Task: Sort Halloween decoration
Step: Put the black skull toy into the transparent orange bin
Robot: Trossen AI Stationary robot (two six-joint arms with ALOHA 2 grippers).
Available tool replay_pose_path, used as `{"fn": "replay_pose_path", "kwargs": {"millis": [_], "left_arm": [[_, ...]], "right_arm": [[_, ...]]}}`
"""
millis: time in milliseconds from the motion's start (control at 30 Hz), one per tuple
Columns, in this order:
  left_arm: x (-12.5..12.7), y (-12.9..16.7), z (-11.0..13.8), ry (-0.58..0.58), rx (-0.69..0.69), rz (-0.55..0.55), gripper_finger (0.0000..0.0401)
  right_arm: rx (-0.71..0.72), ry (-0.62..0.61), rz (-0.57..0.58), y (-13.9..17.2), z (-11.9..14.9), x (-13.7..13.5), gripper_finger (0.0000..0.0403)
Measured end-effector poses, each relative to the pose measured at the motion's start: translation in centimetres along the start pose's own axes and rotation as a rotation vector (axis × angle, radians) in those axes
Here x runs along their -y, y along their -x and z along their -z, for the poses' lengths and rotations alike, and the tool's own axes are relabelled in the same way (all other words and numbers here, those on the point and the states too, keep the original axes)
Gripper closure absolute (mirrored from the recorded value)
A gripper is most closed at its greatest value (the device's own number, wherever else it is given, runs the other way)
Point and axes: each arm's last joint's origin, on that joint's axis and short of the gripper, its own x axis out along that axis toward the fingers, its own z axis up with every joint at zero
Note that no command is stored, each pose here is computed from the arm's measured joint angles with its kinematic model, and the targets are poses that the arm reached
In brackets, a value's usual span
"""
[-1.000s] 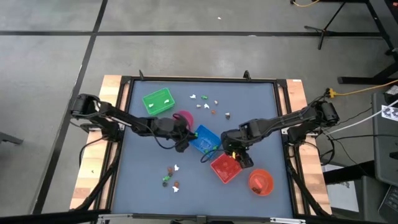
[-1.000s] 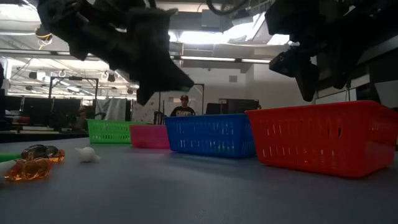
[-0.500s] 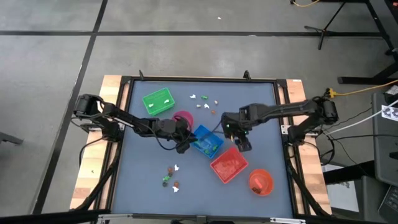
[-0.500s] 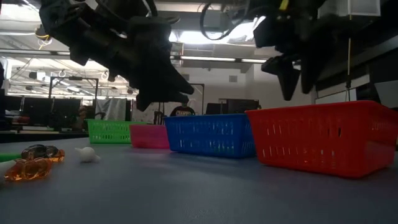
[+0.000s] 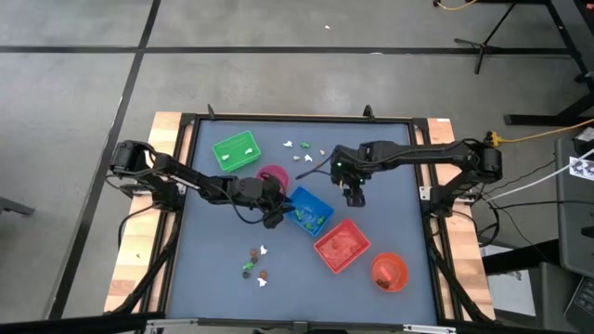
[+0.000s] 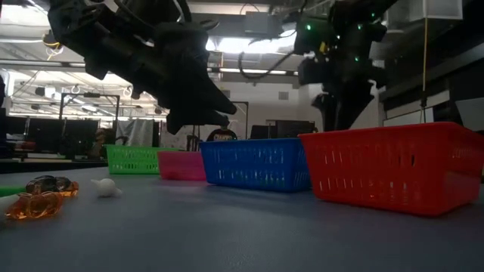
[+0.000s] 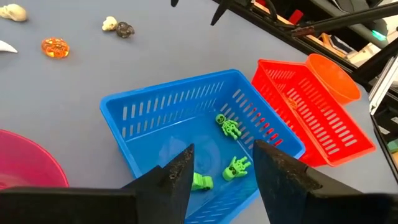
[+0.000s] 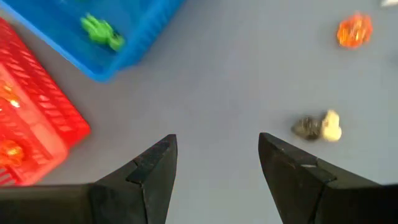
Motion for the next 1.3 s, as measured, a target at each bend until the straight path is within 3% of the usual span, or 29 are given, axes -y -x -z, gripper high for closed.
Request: {"fn": "replay_pose_path", "kwargs": {"millis": [333, 533, 867, 1033, 1300], "left_arm": [[-0.1, 0.0, -0.1, -0.007, 0.020, -0.034, 0.0253], [-0.1, 0.0, -0.1, -0.007, 0.020, -0.035, 0.0253], [-0.1, 0.0, -0.1, -0.007, 0.022, -0.038, 0.0253], [-0.1, 0.0, -0.1, -0.007, 0.022, -0.038, 0.0253], [-0.1, 0.0, -0.1, -0.007, 0.022, -0.038, 0.0253]], "right_arm": [[0.023, -0.050, 0.052, -1.2, 1.1, 1.7, 0.0178], [0.057, 0.049, 0.072, -2.5, 1.7, 1.8, 0.0178], [0.109, 0.046, 0.242, -4.1, 2.4, 2.2, 0.0178], [0.149, -0.059, 0.252, -4.4, 2.5, 2.3, 0.0178], [0.173, -0.365, 0.374, -4.3, 2.6, 2.7, 0.0178]]}}
